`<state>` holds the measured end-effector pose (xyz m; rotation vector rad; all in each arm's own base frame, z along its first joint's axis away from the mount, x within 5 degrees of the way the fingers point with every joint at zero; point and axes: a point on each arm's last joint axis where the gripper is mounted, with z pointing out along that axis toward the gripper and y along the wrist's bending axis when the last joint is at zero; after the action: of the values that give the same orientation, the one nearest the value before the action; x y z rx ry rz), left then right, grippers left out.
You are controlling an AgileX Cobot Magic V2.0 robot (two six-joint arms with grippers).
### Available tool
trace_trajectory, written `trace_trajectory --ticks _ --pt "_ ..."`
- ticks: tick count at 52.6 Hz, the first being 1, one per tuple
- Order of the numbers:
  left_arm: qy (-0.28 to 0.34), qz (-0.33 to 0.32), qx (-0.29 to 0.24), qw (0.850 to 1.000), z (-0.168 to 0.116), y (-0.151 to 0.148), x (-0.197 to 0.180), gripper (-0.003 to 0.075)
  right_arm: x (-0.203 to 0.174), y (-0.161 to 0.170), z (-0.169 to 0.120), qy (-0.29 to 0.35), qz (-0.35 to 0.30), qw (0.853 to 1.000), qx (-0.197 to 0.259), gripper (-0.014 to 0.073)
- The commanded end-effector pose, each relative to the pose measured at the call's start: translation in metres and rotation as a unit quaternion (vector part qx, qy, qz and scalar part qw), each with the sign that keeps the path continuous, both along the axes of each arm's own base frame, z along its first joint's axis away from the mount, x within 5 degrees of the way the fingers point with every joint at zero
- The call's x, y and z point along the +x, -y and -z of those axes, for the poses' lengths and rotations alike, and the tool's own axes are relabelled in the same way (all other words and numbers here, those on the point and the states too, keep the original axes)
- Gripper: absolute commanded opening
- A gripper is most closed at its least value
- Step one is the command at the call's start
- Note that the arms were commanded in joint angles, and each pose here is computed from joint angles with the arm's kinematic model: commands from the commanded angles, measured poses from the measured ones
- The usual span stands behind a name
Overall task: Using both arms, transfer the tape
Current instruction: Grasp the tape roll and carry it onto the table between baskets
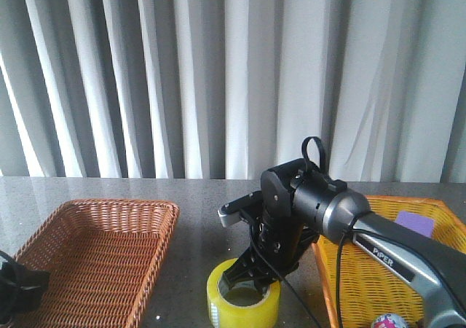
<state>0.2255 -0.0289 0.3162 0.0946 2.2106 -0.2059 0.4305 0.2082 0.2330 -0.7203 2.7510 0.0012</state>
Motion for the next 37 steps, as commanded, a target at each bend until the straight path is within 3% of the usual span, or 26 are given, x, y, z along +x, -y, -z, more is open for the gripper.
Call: trace_trajectory --ticks 1,14,23,30,37 --pt "0.048 -0.007 -0.008 0.999 -0.018 0.0 0.002 0.0468 0.0 0.003 -0.036 0.058 0.001 0.998 0.023 0.0153" --pt "0.048 -0.007 -0.008 0.999 -0.018 0.0 0.002 0.0468 0.001 0.001 -0.036 0.061 0.005 0.998 0.031 0.0313" --pt "0.047 -0.004 0.005 0.999 -0.018 -0.001 0.002 0.0468 -0.005 0.004 -0.049 0.064 0.016 0.997 0.037 0.0483" --pt "0.048 -0.004 0.005 0.999 -0.018 -0.001 0.002 0.0467 -0.017 0.012 -0.097 0.127 0.016 0.99 0.065 0.0558" --pt "0.048 -0.005 0.003 0.999 -0.018 -0.001 0.002 0.0467 -0.043 0.033 -0.167 0.231 0.018 0.968 0.092 0.0567"
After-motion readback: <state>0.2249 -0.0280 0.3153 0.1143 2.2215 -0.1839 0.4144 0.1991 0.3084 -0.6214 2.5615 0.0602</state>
